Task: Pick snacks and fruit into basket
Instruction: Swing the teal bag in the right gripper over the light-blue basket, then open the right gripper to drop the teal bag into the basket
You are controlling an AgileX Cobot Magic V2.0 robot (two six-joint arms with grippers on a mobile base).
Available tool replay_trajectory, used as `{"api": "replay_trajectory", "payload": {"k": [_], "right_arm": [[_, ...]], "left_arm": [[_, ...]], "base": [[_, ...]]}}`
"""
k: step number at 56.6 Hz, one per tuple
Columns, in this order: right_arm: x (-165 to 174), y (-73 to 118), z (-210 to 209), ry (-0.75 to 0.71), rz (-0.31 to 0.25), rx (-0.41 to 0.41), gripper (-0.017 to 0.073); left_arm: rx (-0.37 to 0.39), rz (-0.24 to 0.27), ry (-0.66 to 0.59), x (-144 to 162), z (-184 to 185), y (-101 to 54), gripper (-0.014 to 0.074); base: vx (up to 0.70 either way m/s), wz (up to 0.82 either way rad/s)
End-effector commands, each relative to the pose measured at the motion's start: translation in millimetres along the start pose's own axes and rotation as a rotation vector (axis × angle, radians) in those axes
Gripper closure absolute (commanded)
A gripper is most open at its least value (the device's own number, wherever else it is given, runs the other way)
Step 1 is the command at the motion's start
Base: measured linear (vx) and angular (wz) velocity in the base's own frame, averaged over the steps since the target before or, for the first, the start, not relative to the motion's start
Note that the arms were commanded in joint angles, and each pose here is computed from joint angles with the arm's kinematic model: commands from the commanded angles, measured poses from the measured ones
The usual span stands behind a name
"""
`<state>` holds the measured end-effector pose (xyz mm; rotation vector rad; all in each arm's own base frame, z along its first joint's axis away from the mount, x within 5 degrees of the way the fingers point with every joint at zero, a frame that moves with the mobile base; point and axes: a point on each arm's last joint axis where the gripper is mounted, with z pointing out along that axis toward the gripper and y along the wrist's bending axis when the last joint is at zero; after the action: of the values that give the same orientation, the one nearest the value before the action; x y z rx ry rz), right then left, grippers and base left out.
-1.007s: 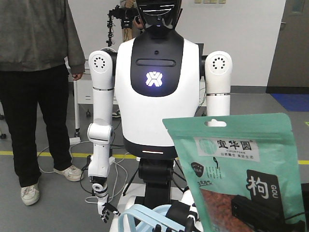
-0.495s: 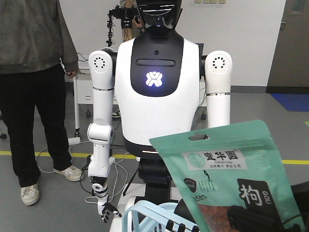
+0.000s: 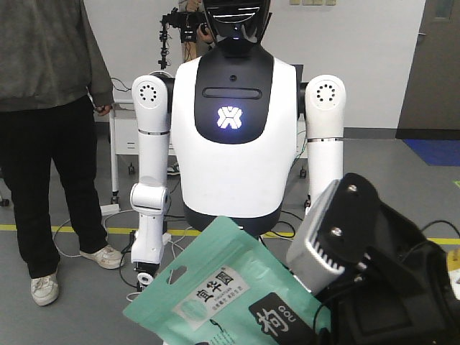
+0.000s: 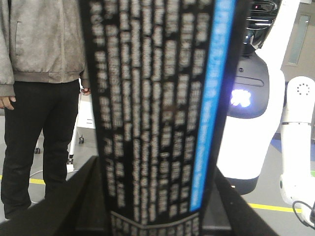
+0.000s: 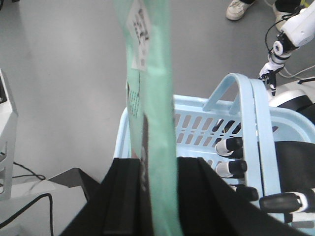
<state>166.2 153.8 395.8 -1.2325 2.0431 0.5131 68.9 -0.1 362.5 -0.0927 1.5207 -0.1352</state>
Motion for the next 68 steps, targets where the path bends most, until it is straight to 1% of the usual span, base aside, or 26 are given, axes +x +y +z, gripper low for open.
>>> {"api": "replay_trajectory", "payload": {"k": [1, 3, 10, 12, 14, 15, 19, 27, 36, 39, 47, 51, 61, 68], "right_arm": [[-16, 0.0, -7, -0.060, -0.014, -0.005, 0.0568], [-16, 0.4, -3, -0.042, -0.019, -0.016, 0.0568], [-19, 8.5, 11, 0.044, -0.091, -0.046, 0.0568], [-19, 9.9, 16, 0.073, -0.107, -0.043, 0.0568], [-19, 9.6, 20, 0.098, -0.110, -0.031, 0.0567], [-19, 9.0, 22, 0.107, -0.106, -0.025, 0.0566], [-18, 5.0, 28, 0.135, -0.060, 0.008, 0.0562], [-16, 0.1, 31, 0.161, -0.015, 0.054, 0.0538], [-18, -0.6, 32, 0.141, -0.011, 0.060, 0.0489], [-19, -1.0, 32, 0.132, -0.001, 0.066, 0.0471], [-23, -4.5, 32, 0.089, 0.026, 0.105, 0.0421], [-24, -5.6, 34, 0.074, 0.028, 0.113, 0.0402], [-23, -8.5, 44, 0.105, 0.027, 0.113, 0.0355], [-23, -11.1, 51, 0.124, 0.023, 0.119, 0.0300]], "left_arm": [[0.038, 0.002, -0.118, -19, -2, -4.6, 0.0591], [0.038, 0.002, -0.118, -19, -2, -4.6, 0.0591], [0.038, 0.002, -0.118, -19, -2, -4.6, 0.0591], [0.038, 0.002, -0.118, -19, -2, -4.6, 0.0591], [0.038, 0.002, -0.118, -19, -2, -4.6, 0.0591], [0.038, 0.002, -0.118, -19, -2, -4.6, 0.0591], [0.038, 0.002, -0.118, -19, -2, -4.6, 0.0591], [0.038, 0.002, -0.118, -19, -2, -4.6, 0.0591], [0.038, 0.002, -0.118, -19, -2, -4.6, 0.0591], [0.038, 0.002, -0.118, -19, -2, -4.6, 0.0591], [0.038, 0.002, -0.118, -19, -2, -4.6, 0.0591], [0.038, 0.002, -0.118, -19, -2, -4.6, 0.0591], [0.038, 0.002, -0.118, -19, -2, -4.6, 0.0591], [0.038, 0.002, -0.118, -19, -2, -4.6, 0.0591]], "base": [[0.00, 0.00], [0.00, 0.00], [0.00, 0.00], [0.00, 0.00], [0.00, 0.00], [0.00, 0.00], [0.00, 0.00], [0.00, 0.00], [0.00, 0.00], [0.00, 0.00], [0.00, 0.00], [0.00, 0.00], [0.00, 0.00], [0.00, 0.00]]}}
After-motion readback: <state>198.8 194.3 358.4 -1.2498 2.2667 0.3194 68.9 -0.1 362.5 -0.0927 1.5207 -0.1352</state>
